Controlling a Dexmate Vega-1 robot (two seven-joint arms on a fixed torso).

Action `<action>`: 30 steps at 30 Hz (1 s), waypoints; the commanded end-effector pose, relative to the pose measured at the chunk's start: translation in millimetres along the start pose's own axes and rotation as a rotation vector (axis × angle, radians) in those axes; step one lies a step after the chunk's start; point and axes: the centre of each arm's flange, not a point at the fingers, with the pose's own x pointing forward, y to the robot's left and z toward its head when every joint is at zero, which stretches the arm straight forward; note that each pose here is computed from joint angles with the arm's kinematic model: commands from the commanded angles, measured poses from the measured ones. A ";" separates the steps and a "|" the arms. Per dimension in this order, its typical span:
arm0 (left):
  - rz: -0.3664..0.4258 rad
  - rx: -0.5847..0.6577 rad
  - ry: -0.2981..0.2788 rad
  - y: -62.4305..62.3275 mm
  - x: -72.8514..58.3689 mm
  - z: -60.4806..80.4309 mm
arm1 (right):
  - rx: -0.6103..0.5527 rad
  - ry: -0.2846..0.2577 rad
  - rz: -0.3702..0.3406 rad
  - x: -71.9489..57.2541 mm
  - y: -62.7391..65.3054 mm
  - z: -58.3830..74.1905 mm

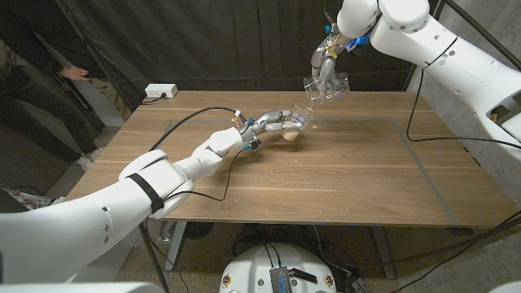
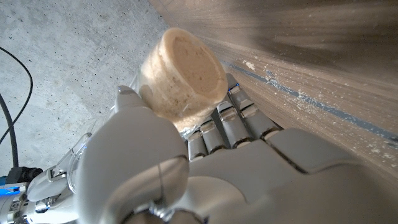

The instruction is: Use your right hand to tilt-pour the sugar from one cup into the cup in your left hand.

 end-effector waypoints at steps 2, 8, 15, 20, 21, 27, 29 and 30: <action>0.040 -0.004 -0.043 8.6 -5.0 5.9 | 0.126 0.052 -0.103 -16.1 6.8 -16.0; 0.063 0.002 -0.091 16.4 -9.7 13.7 | 0.226 0.054 -0.181 -18.1 12.3 -22.3; 0.086 0.021 -0.137 25.2 -15.6 21.5 | 0.328 0.048 -0.255 -15.1 18.6 -24.6; 0.096 0.032 -0.155 27.1 -19.0 23.9 | 0.379 0.045 -0.290 -11.6 20.4 -21.9; 0.098 0.034 -0.159 27.5 -19.8 24.4 | 0.385 0.043 -0.293 -11.1 20.4 -21.3; 0.114 0.053 -0.192 32.0 -25.6 29.3 | 0.433 0.053 -0.326 -11.1 20.6 -22.2; 0.117 0.057 -0.202 32.8 -27.9 30.4 | 0.444 0.060 -0.330 -11.8 21.4 -23.4; 0.119 0.058 -0.206 33.0 -29.1 30.6 | 0.450 0.062 -0.332 -12.2 22.0 -23.9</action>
